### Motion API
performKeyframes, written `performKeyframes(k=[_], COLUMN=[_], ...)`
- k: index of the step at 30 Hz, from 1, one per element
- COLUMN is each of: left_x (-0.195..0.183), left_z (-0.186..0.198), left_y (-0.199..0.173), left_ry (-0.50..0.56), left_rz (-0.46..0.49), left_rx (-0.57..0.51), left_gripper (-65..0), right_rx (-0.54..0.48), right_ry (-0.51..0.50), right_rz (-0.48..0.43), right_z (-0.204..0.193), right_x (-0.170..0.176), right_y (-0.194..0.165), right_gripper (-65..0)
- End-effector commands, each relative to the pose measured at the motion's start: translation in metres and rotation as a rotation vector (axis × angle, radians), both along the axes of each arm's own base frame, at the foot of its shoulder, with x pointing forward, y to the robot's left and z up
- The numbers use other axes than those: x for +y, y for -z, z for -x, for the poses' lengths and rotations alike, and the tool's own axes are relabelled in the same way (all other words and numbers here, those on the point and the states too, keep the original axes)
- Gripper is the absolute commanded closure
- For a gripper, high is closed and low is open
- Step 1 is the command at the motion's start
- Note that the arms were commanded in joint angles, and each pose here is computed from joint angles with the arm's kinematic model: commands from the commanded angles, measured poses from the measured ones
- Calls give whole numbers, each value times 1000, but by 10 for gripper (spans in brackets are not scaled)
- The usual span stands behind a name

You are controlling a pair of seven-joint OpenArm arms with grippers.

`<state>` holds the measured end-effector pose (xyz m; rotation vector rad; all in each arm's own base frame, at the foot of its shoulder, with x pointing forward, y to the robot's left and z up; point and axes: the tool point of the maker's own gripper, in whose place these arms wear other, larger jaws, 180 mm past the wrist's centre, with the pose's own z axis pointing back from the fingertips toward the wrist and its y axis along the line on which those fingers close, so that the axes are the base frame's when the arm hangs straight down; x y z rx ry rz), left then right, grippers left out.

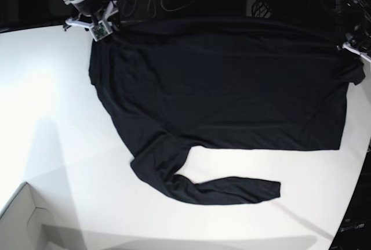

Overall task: Layout the t-shirt on the table in an organized manner, then fold the t-shirt properly
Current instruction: 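Drag the held shirt edge away from the body with both grippers, then reach both grippers to the shirt's side edges and grasp them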

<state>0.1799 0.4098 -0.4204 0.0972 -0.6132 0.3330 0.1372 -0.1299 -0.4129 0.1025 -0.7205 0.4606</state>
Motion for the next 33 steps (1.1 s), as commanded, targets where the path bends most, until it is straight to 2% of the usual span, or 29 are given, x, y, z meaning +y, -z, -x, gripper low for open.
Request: performKeyframes(k=[1, 3, 7, 9, 11, 18, 26, 28, 33], left_x=[13, 14, 14, 14, 16, 31, 34, 39, 45], left_z=[-5, -3, -2, -2, -2, 8, 3, 3, -10], left_y=[-15, -15, -14, -15, -19, -49, -79, -90, -110], left_ry=[-8, -7, -7, -9, -8, -84, -66, -79, -106], left_rz=[-43, -44, -44, -46, -58, -131, -217, -243, -267], left_rx=[-28, -23, -20, -21, -28, -100, -140, -160, -227], left_gripper=[-168, -249, -367, -416, -439, -443, -443, -443, -443], right_rx=[-40, -46, -46, -47, -47, -83, -99, -97, -112], right_ry=[5, 4, 4, 5, 5, -3, -9, -11, 12], right_rz=[-7, -5, -3, -4, -4, 2, 9, 12, 34], right_z=[-5, -7, -7, -7, -7, -11, -12, -12, -17], right_x=[0, 0, -1, -1, -1, 1, 1, 0, -12], right_y=[-10, -12, -12, -13, -13, -26, -33, -33, -36], right_gripper=[-132, -132, -132, -132, -132, -136, -140, -173, -319])
